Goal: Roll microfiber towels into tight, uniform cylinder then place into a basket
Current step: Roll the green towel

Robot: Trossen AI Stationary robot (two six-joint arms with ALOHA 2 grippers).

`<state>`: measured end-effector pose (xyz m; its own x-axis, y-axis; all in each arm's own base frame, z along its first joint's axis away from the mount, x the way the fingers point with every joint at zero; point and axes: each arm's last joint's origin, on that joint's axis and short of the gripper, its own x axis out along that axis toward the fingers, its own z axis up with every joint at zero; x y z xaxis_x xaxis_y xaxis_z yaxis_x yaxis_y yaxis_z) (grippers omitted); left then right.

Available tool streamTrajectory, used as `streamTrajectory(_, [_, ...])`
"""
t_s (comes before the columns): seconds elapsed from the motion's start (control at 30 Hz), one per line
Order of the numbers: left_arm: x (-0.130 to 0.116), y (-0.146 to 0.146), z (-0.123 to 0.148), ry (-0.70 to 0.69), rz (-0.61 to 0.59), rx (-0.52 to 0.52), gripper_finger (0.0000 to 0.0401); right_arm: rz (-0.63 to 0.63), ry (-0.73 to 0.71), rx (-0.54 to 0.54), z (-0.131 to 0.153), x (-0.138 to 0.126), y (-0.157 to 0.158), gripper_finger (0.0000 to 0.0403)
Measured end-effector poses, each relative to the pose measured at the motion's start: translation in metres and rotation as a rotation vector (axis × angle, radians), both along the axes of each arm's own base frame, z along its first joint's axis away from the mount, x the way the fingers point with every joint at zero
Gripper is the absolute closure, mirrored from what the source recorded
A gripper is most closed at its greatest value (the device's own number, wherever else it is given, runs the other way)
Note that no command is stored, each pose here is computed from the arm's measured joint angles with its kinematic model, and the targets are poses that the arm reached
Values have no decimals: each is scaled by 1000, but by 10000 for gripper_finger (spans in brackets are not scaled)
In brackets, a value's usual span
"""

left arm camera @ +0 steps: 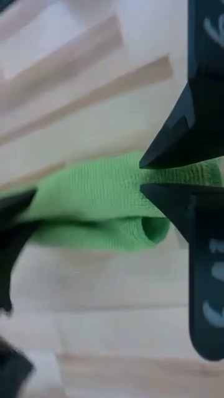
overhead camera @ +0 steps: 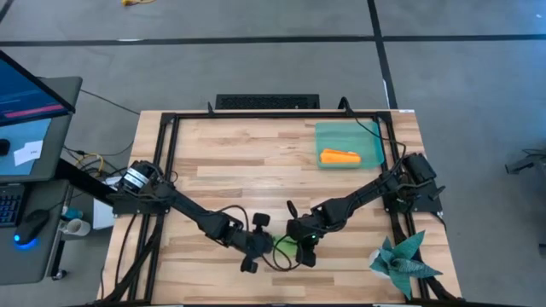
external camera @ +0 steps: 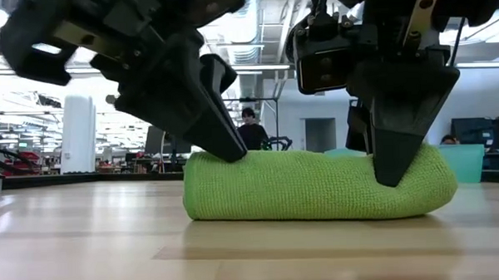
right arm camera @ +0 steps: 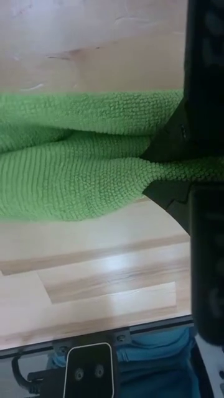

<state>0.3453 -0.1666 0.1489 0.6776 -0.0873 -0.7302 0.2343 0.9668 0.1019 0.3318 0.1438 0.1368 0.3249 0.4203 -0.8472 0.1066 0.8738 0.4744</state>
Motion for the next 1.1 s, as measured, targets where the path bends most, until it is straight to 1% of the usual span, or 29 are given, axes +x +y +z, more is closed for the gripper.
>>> streamTrajectory(0.07, [0, 1, 0, -2, 40, 2, 364, 0, 1, 5, 0, 0, 0, 365])
streamTrajectory(0.27, [-1, 2, -1, 15, 92, -17, 378, -1, 2, 9, 0, 1, -1, 358])
streamTrajectory(0.43, [-2, 1, -1, 11, 125, -24, 383, -10, 8, 13, 0, 1, -1, 335])
streamTrajectory(0.6, [-2, 1, -1, 12, 129, -26, 383, -13, 7, 10, 0, 1, -1, 307])
streamTrajectory(0.77, [-2, 1, -1, 14, 168, -61, 384, -17, 4, 2, 0, 1, -1, 286])
streamTrajectory(0.97, [-3, 3, -3, 39, 240, -109, 384, -19, 4, 1, 0, 1, -2, 280])
streamTrajectory(1.1, [-4, 3, -3, 49, 259, -119, 384, -36, 9, 3, 0, 1, -2, 280])
